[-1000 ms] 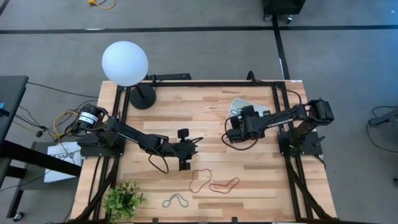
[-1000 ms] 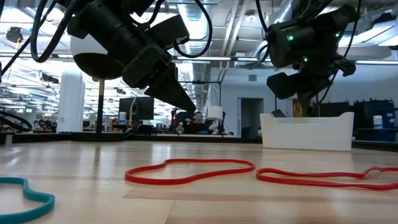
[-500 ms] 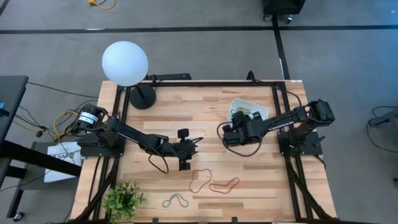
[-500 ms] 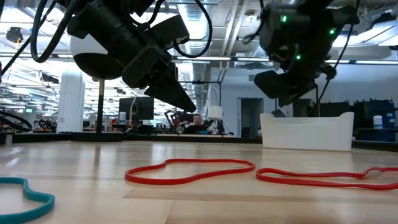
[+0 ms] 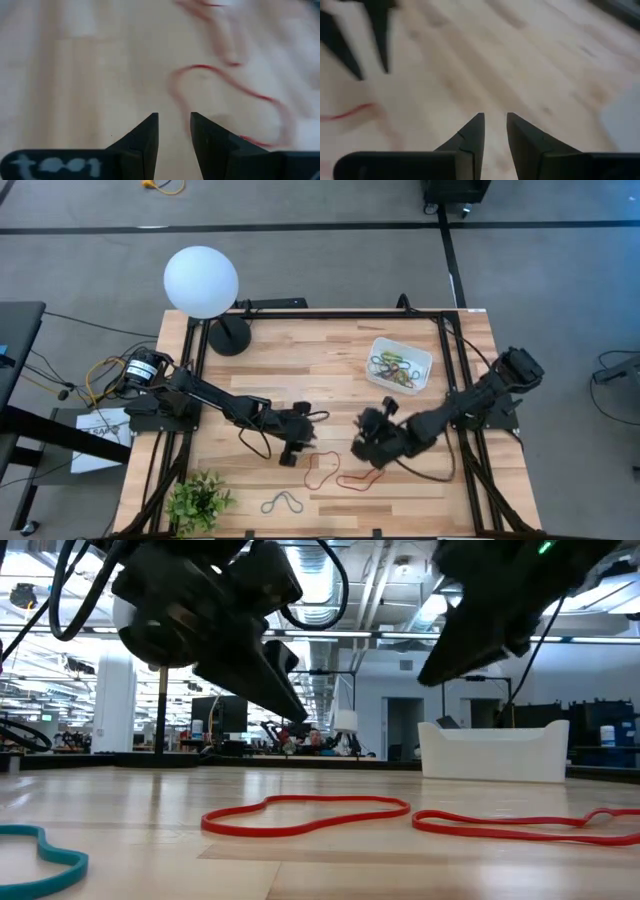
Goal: Pick and place items into bin
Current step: Put the left red rubber band into the white bin
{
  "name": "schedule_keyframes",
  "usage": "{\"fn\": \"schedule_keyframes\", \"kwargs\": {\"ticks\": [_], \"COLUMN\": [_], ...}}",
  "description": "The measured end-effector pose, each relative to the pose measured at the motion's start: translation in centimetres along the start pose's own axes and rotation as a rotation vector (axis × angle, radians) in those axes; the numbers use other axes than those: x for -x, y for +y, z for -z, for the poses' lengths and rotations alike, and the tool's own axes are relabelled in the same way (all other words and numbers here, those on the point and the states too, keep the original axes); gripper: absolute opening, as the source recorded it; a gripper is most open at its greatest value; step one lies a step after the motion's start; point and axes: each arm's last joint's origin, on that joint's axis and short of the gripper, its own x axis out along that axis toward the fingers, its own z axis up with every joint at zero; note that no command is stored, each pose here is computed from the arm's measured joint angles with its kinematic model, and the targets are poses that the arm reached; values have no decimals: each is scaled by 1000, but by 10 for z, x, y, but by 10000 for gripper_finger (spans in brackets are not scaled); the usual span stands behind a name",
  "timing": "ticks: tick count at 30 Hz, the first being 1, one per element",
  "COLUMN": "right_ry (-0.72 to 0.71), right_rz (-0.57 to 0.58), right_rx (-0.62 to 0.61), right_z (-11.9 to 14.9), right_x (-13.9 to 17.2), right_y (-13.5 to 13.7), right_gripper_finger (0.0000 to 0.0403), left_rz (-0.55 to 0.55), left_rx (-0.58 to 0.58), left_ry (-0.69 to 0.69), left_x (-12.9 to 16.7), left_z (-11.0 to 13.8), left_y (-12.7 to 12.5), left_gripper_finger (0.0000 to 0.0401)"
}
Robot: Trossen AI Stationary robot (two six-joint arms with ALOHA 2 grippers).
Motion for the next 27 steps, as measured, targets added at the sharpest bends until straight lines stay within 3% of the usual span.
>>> {"fn": "schedule_keyframes", "kwargs": {"ticks": [4,11,19,27], "right_ry": [-30,-32,-33,-53], "right_rz": [-131,-271,-278,-242], "right_rx": [16,56,93,223], "right_z": [10,29,33,24], "right_x": [19,46,50,40], "right_y": [20,39,40,36], "right_gripper_finger": [76,75,75,75], "left_rz": [131,114,104,57], "left_rx": [49,92,141,151], "left_ry": [18,113,-8,20], "left_x": [-4,-29,-35,-44], "left_z": [3,25,17,25], "left_y": [-7,-15,-15,-17], "left_gripper_finger": [103,103,103,103]}}
